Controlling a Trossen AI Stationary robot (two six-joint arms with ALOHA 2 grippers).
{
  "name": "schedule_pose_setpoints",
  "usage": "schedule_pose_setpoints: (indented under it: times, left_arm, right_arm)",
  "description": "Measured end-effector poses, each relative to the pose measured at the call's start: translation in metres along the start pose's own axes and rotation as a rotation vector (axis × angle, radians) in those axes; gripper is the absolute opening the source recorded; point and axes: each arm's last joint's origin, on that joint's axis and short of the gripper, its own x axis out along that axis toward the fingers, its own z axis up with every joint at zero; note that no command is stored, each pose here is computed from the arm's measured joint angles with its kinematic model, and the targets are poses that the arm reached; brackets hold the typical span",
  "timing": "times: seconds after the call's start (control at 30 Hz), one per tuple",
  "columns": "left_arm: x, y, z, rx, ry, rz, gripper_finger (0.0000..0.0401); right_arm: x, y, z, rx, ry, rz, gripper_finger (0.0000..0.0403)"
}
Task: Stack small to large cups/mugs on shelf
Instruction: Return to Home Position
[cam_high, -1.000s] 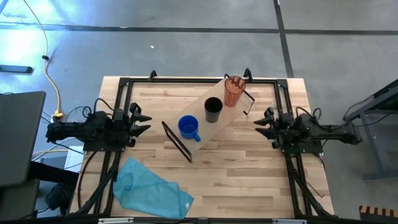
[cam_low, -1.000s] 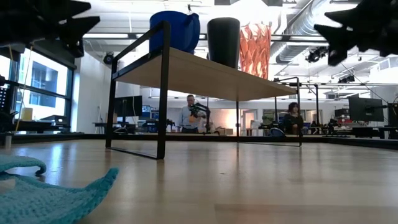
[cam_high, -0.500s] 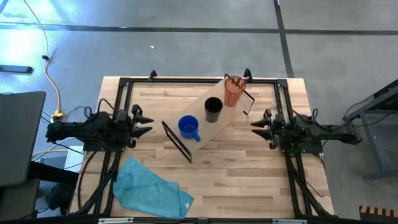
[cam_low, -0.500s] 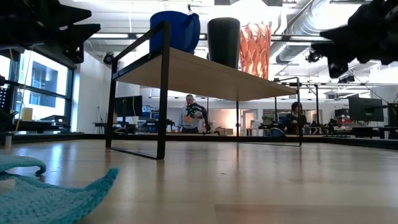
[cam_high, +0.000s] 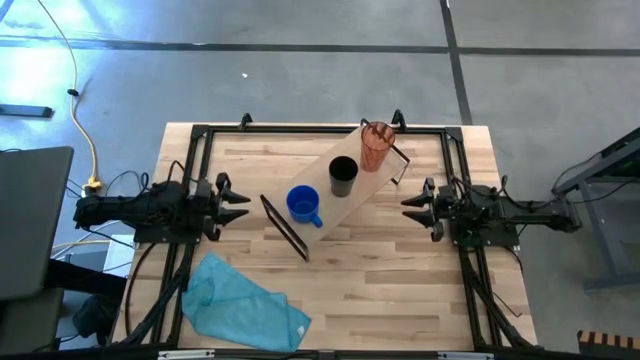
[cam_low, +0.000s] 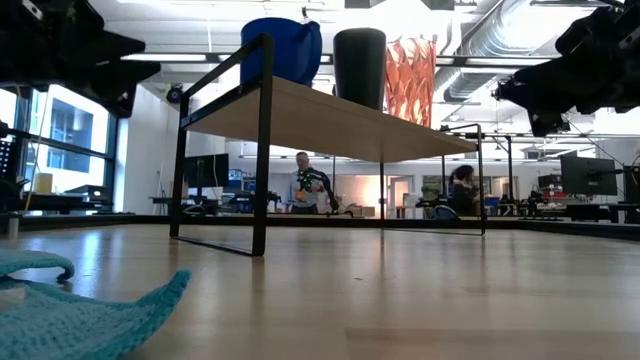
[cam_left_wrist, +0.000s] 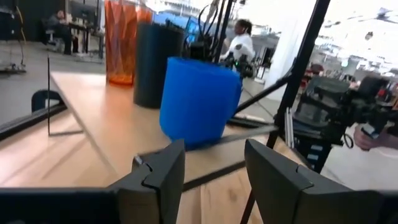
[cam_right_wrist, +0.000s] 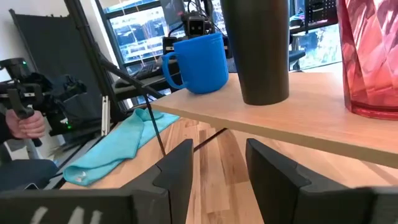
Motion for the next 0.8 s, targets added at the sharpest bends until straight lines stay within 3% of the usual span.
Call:
schedule_pose_setpoints:
  times: [0.47, 0.8]
  left_arm:
    - [-0.0006, 0.0021, -0.0107, 0.019, 0.113, 0.019, 0.0156]
    - [-0.0006, 0.0016, -0.0107, 0.040, 0.115, 0.001, 0.0156]
  right_arm:
    - [0.0009, -0.0001, -0.0011, 0.032, 0.016, 0.000, 0.0140]
    - [0.0009, 0.0001, -0.0012, 0.068, 0.017, 0.004, 0.0140]
